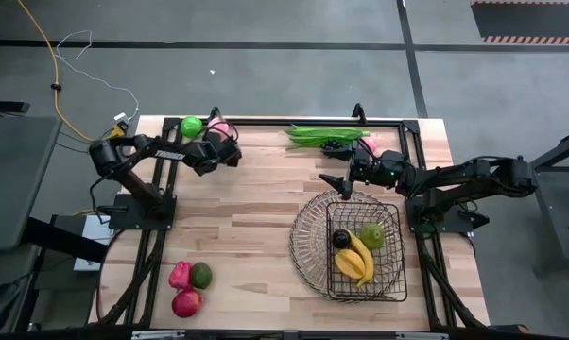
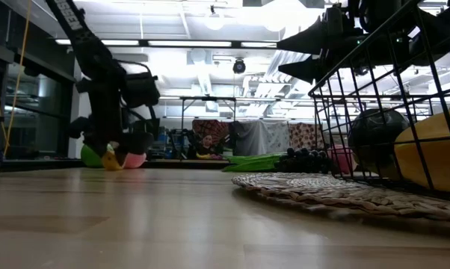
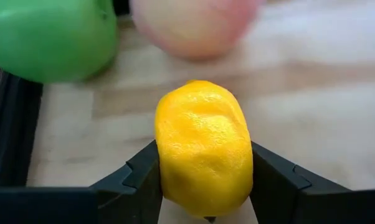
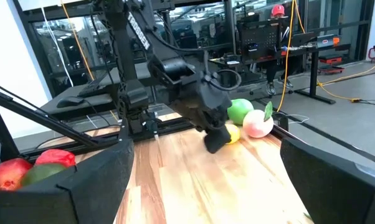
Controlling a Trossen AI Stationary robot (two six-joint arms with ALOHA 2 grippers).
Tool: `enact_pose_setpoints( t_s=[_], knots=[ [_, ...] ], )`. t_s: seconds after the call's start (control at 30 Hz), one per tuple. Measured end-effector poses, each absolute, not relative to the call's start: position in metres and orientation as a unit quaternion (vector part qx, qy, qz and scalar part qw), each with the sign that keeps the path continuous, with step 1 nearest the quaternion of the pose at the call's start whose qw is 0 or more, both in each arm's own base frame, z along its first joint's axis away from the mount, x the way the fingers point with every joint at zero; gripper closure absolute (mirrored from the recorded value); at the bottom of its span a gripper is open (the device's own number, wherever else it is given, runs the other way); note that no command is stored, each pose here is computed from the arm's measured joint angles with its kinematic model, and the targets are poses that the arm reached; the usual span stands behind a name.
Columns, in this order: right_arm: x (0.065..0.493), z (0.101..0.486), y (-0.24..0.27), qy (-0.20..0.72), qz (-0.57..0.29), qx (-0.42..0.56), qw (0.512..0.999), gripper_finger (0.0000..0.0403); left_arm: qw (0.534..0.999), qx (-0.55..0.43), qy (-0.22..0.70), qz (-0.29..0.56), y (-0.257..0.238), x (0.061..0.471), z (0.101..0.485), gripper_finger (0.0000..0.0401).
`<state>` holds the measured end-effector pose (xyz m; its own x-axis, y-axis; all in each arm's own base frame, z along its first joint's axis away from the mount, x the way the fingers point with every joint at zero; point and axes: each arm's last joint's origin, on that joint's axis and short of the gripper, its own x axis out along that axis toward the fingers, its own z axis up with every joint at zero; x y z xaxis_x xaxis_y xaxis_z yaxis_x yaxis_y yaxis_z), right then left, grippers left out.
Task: Build produce basket
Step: Put the yellow lemon into the wire basket
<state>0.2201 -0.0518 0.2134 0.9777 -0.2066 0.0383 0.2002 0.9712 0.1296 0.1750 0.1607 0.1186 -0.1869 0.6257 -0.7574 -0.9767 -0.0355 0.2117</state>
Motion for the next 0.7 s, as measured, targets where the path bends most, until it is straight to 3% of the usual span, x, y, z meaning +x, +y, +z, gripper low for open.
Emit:
enact_pose_setpoints(
  t_s=[0.17, 0.3, 0.5, 0.7],
  knots=[
    [0.22, 0.213, -0.052, -0.024, -0.103, 0.063, 0.992, 0.0011, 0.65, -0.235, 0.383, 0.613, 0.134, 0.177, 0.151, 0.0227],
    [0.22, 0.213, -0.052, -0.024, -0.103, 0.063, 0.992, 0.0011, 0.752, -0.2, 0.345, 0.525, 0.104, 0.185, 0.187, 0.0227],
    [0.22, 0.213, -0.051, -0.024, -0.095, 0.064, 0.993, 0.0011, 0.905, -0.071, 0.234, 0.348, 0.05, 0.201, 0.239, 0.0228],
    [0.221, 0.213, -0.049, -0.021, -0.051, 0.063, 0.996, 0.0011, 0.965, 0.053, 0.168, 0.196, 0.004, 0.219, 0.256, 0.0228]
  ],
)
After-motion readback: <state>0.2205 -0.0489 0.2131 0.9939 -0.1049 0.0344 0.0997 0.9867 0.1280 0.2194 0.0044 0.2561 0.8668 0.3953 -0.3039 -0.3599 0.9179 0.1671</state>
